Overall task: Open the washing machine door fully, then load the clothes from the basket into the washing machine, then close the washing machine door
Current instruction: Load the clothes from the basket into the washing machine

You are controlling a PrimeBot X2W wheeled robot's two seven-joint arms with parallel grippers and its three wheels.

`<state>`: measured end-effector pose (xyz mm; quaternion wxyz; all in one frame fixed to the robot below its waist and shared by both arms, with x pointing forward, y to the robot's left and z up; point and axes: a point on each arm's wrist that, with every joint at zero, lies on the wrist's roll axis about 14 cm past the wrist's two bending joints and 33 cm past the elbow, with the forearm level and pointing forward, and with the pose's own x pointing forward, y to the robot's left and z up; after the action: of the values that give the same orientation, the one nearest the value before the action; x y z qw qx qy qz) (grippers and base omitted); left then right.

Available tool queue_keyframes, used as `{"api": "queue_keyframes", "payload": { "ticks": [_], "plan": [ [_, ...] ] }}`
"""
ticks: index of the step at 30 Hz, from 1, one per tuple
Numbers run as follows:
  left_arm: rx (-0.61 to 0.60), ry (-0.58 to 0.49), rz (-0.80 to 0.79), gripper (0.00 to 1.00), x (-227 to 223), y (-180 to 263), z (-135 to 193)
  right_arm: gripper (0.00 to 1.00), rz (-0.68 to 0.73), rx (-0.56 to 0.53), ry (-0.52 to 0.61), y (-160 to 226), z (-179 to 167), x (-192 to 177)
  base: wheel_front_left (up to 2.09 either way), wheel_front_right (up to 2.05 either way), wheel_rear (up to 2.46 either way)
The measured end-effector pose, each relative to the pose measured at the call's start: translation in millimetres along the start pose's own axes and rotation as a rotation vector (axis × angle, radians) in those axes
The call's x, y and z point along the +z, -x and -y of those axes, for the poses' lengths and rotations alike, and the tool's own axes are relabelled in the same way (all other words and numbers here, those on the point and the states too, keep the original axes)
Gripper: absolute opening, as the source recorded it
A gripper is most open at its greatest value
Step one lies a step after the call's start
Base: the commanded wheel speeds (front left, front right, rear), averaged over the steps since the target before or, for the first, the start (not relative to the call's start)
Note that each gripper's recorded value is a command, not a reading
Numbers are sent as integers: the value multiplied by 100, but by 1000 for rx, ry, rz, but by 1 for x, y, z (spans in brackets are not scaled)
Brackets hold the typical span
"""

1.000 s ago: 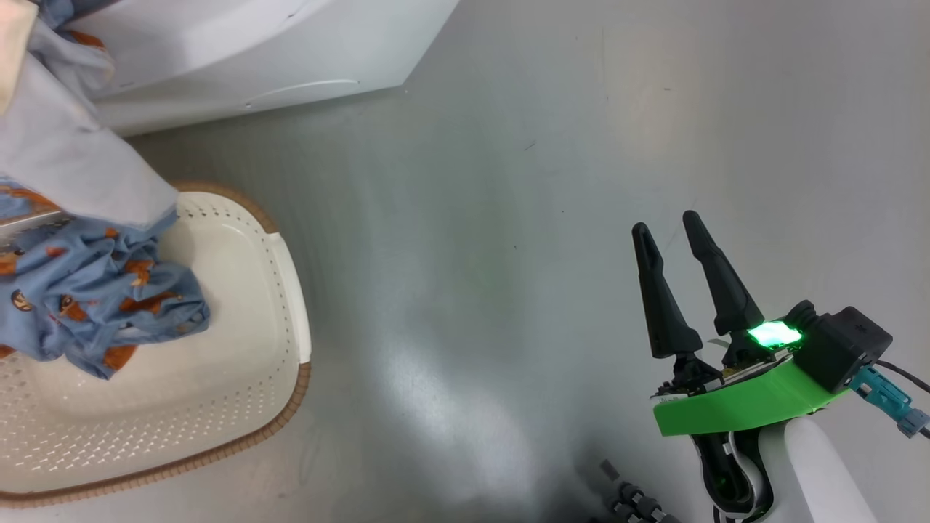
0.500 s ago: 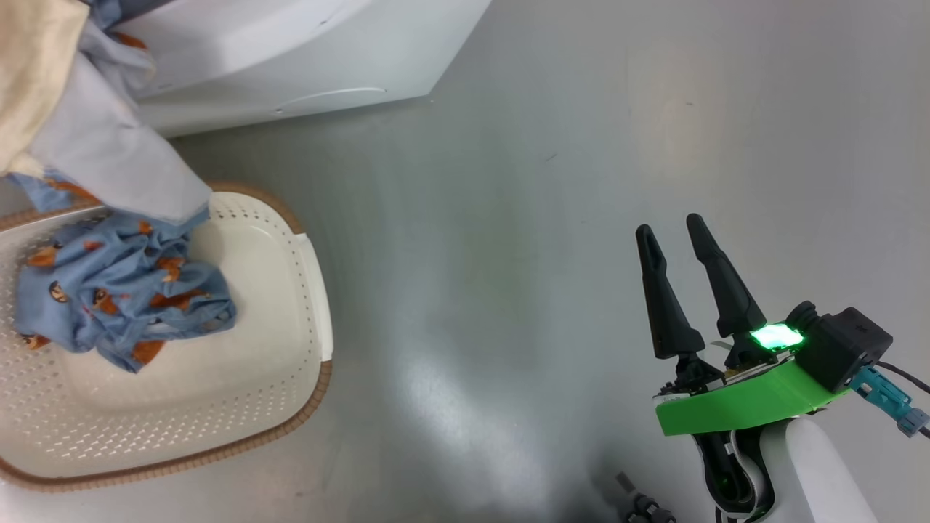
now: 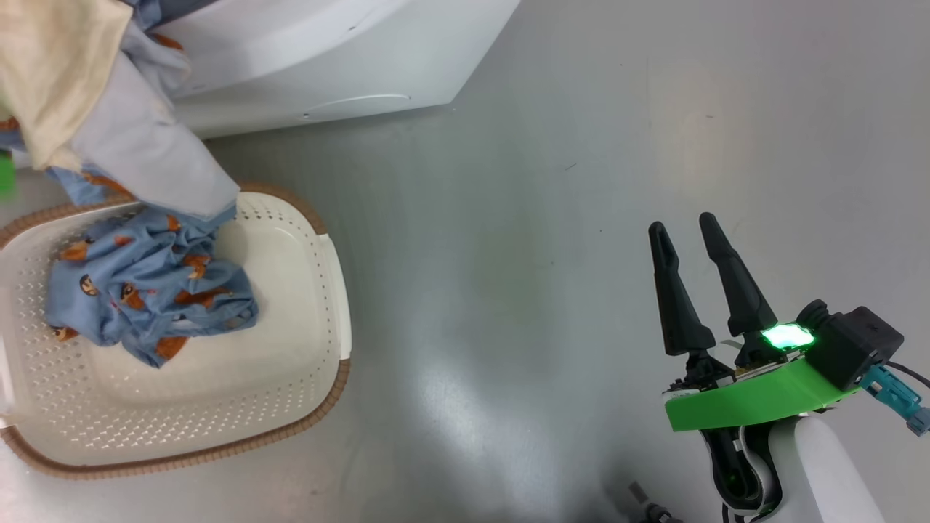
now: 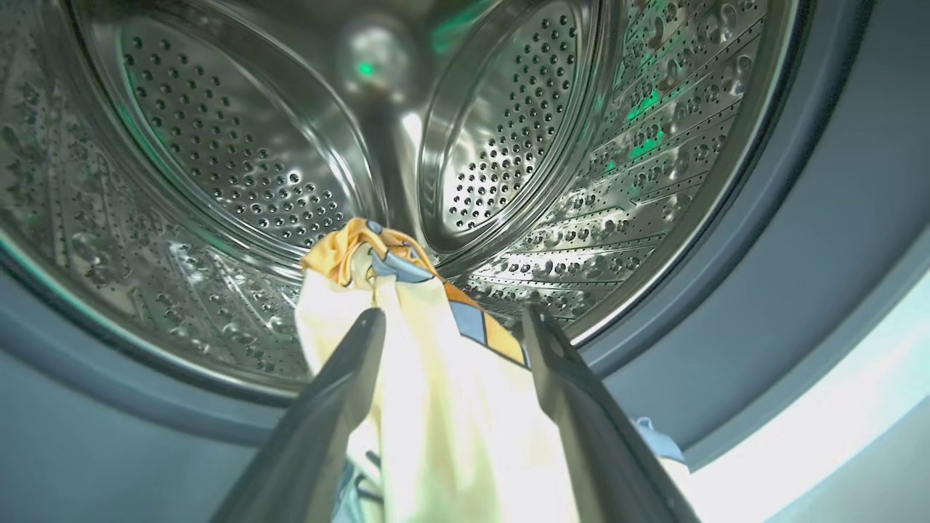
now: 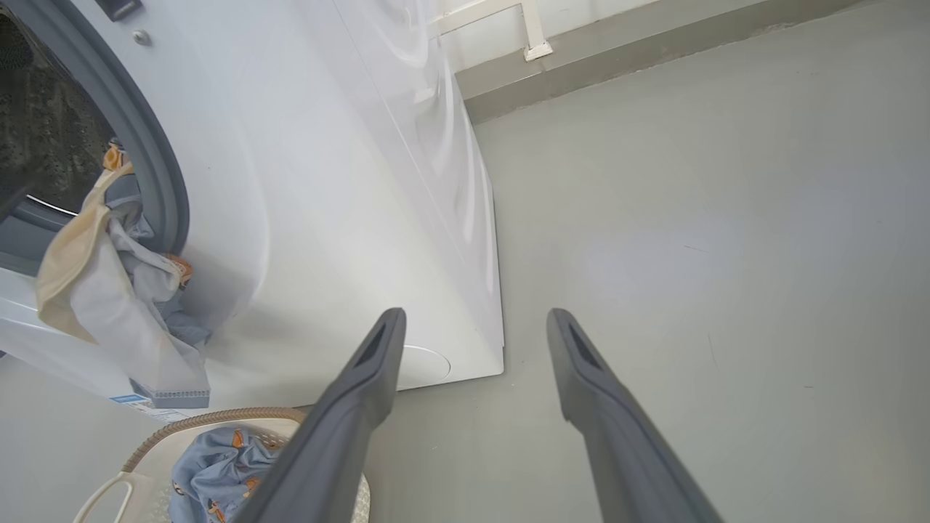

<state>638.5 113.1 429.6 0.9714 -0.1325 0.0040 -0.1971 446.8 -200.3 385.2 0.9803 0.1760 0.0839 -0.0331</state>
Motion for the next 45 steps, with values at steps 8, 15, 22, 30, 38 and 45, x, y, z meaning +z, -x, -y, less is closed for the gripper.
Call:
{"api": "queue_keyframes", "payload": {
  "ticks": [8,15,22,30,38,45],
  "plan": [
    [40,-8,16,100,-2,41,-4,100,2,6,6,-1,-2,1,0,0,0],
    [63,-21,-3,100,-13,78,-8,100,3,3,9,-1,0,1,0,0,0],
    [104,7,-19,100,-21,103,-13,100,8,10,9,-2,-2,2,0,0,0],
    [141,2,-65,100,-32,132,-15,100,13,16,15,-4,-4,3,0,0,0],
    [139,6,-114,100,-44,147,-10,100,21,18,25,-4,-4,6,0,0,0],
    [132,9,-114,100,-43,147,-6,100,27,26,32,-4,-7,9,0,0,0]
  ]
}}
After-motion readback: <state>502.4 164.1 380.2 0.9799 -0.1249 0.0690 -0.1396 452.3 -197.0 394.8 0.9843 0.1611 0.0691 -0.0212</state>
